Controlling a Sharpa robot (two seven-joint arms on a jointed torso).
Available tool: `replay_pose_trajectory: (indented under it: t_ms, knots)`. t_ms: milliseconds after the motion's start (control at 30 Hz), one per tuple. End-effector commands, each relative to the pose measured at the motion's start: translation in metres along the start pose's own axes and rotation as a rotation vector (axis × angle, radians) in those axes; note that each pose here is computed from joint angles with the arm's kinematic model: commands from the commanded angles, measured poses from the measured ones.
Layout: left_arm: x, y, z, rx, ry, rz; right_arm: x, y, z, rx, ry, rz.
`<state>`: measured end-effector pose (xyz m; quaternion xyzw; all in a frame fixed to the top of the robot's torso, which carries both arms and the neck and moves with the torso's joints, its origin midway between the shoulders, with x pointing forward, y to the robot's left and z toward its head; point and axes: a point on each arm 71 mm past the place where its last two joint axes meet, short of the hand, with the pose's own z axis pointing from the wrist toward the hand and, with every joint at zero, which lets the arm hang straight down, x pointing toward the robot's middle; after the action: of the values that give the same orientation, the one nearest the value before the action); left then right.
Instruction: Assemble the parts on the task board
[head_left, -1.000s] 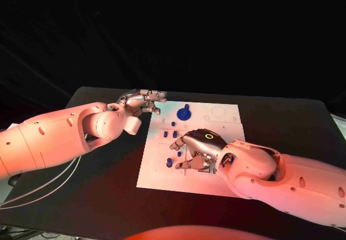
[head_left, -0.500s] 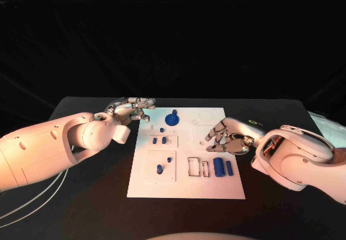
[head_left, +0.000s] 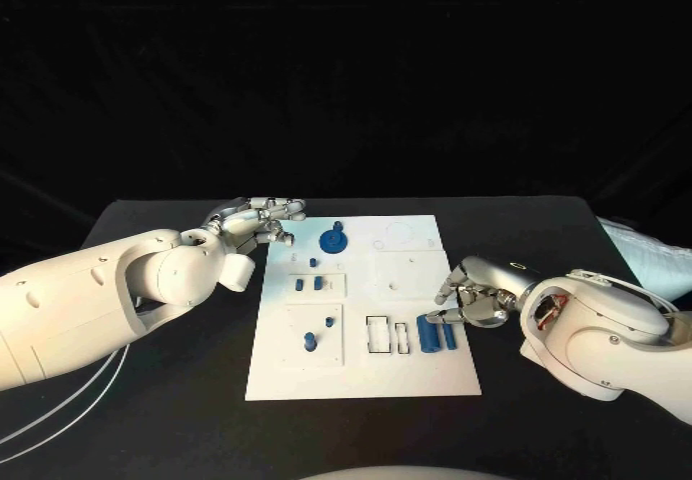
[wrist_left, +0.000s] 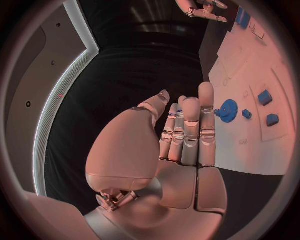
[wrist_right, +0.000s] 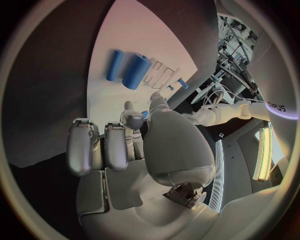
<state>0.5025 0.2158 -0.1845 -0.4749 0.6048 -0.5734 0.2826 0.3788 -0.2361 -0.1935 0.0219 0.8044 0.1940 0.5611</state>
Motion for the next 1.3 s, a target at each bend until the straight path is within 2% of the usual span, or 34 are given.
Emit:
replay_pose_trajectory:
  t_ms: [33,233,1067,1300]
  knots:
    - [0.002,-0.001,0.0001,0.011,0.012,-0.004,0.005,-0.004,0.0,0.073,0.029,-0.042]
    - [0.0013,-0.001,-0.0001,0.011,0.01,-0.004,0.016,-0.002,0.002,0.076,0.058,-0.053]
    - [0.0002,0.0001,-0.0007,0.002,0.014,-0.005,0.045,0.006,0.018,0.052,0.108,-0.123]
    - [-0.0001,0.0015,-0.0003,-0.004,0.015,-0.004,0.046,0.007,0.019,0.049,0.078,-0.131]
